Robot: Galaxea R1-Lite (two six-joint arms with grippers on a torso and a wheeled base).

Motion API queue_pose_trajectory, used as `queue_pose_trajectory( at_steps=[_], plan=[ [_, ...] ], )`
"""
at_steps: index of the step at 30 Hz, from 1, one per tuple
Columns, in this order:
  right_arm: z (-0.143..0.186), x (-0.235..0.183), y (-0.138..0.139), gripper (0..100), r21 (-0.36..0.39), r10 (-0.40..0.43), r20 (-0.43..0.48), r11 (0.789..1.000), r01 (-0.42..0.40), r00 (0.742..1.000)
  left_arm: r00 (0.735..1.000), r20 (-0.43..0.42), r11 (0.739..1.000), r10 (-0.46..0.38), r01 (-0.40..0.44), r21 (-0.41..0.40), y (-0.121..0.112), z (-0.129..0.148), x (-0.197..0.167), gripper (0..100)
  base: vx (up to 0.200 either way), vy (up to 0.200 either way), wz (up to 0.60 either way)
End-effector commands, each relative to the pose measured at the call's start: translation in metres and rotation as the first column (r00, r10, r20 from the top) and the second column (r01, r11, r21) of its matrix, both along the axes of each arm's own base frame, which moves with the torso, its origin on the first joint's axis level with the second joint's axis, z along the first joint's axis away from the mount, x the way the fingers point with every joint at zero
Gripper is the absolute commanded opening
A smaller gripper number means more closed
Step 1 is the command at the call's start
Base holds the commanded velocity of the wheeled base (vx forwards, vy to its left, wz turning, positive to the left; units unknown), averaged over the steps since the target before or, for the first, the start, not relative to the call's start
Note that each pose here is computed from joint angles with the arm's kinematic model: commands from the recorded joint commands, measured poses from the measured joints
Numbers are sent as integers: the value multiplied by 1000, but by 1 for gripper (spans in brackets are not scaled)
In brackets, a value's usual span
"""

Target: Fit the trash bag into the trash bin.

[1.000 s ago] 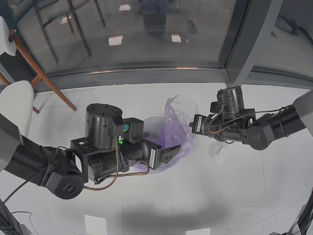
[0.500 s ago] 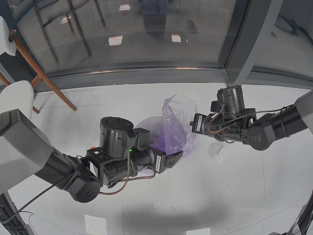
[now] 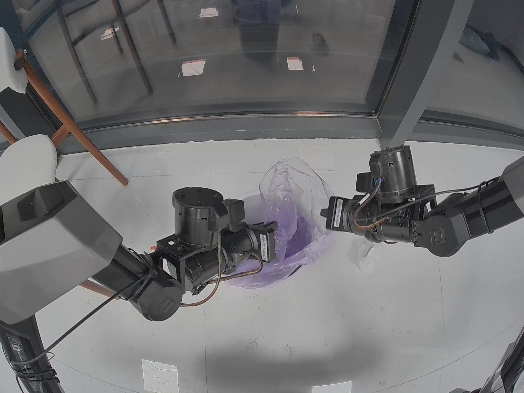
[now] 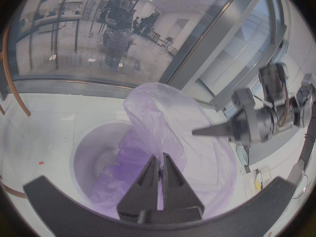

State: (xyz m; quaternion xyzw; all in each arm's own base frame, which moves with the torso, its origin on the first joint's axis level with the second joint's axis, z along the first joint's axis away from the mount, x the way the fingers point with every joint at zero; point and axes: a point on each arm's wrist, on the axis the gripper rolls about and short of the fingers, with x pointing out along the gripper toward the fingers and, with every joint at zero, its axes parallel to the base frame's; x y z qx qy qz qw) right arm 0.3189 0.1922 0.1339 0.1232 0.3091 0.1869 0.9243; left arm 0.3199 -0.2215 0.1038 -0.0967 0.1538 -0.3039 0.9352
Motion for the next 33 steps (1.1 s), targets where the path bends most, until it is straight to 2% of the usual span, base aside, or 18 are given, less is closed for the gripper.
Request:
queue_pose_trajectory(
  at_steps=[1, 4, 7, 11, 15, 18, 20, 24, 27, 29, 33],
  plan=[
    [-4, -12, -27, 0, -73, 21, -6, 997, -21, 1000, 997, 43, 997, 60, -58, -42, 19, 33, 14, 0, 0, 0, 0],
    [5, -20, -40, 0, -51, 47, -3, 998, -47, 999, 997, 19, 996, 80, -80, -30, 35, 65, 5, 0, 0, 0, 0],
    [7, -23, -44, 0, -31, 74, -8, 997, -74, 997, 997, -13, 997, 78, -78, -12, 43, 79, -9, 0, 0, 0, 0],
    [-8, -26, -44, 0, -40, 103, -58, 994, -106, 993, 991, -85, 995, 99, -97, 33, 49, 71, -12, 0, 0, 0, 0],
    [-28, -18, -41, 0, -61, 99, -110, 993, -106, 989, 976, -150, 987, 158, -162, -11, 59, 50, 7, 0, 0, 0, 0],
    [-33, -14, -39, 0, -57, 100, -100, 993, -106, 990, 965, -146, 972, 216, -227, -61, 71, 40, 18, 0, 0, 0, 0],
    [-38, -11, -37, 0, -55, 101, -96, 993, -107, 990, 962, -132, 968, 237, -245, -52, 80, 31, 22, 0, 0, 0, 0],
    [-48, -7, -29, 0, -57, 118, -90, 991, -123, 989, 970, -101, 973, 223, -214, 92, 92, 9, 12, 0, 0, 0, 0],
    [-49, -11, -20, 0, -57, 153, -86, 986, -158, 984, 969, -125, 971, 214, -196, 140, 95, -1, 2, 0, 0, 0, 0],
    [-49, -14, -15, 0, -54, 173, -87, 983, -178, 981, 970, -120, 971, 213, -197, 133, 95, 2, 2, 0, 0, 0, 0],
    [-39, -12, -13, 0, -6, 219, -73, 975, -220, 973, 974, -80, 974, 213, -205, 98, 97, 31, 0, 0, 0, 0, 0]
  ],
)
